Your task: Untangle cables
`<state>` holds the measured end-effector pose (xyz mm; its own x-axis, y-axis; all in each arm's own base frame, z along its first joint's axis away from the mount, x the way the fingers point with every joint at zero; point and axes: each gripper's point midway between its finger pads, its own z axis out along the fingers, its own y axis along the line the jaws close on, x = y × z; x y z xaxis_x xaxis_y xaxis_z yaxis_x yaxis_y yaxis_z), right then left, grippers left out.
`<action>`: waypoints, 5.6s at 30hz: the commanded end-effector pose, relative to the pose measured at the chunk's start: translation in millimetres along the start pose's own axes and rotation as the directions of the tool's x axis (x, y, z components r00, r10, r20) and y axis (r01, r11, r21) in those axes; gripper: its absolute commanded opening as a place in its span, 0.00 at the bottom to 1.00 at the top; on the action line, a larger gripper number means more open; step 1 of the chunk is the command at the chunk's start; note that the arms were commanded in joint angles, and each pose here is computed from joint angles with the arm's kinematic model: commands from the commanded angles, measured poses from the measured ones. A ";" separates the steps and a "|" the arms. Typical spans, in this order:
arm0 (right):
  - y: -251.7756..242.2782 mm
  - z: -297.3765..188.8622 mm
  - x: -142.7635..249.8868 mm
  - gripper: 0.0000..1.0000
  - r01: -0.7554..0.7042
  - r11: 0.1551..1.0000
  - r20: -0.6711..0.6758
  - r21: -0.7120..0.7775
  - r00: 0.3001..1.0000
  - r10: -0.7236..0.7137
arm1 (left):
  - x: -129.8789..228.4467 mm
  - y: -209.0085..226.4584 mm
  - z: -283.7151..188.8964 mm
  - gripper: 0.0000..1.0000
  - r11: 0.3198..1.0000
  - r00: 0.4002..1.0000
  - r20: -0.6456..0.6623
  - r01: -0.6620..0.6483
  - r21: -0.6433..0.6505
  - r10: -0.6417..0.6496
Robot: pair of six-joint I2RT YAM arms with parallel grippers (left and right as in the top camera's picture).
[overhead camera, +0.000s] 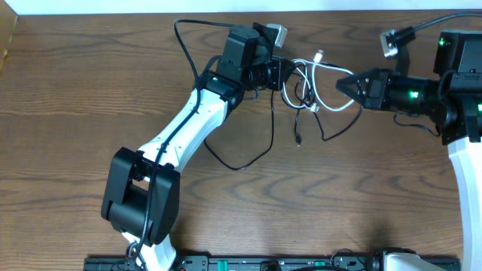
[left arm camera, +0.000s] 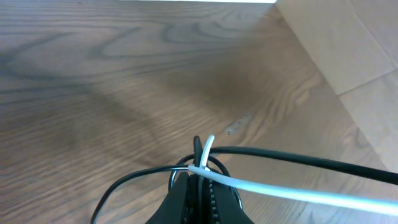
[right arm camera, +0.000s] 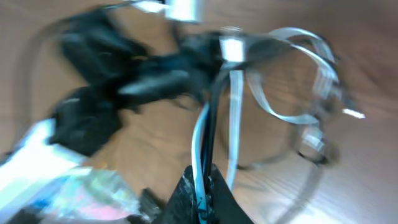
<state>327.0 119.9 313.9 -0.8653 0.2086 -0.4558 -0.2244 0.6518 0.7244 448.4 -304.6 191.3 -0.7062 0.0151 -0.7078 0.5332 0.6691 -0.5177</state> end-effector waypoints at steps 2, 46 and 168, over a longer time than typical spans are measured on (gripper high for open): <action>-70.7 -22.9 -4.6 0.01 -0.105 0.900 0.099 0.423 0.993 0.069 | -17.7 13.8 -21.0 0.07 0.998 0.999 0.049 0.022 -0.054 -0.019; -20.0 48.9 3.2 0.59 0.121 0.984 -0.135 -0.129 0.981 -0.138 | -66.8 -125.7 -167.2 0.07 0.968 0.982 0.182 0.000 0.252 -0.047; -10.7 212.4 -8.0 0.83 0.621 0.774 -0.047 -0.119 0.776 -0.630 | -29.8 -78.6 -198.7 0.07 0.821 0.913 -0.179 0.409 0.399 -0.367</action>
<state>427.0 264.6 193.8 -0.5756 -0.2869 -0.7658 -0.7520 0.5537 0.3577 339.7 -209.3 345.4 -0.9176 -0.1170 -0.3799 0.3347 0.2882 -0.8972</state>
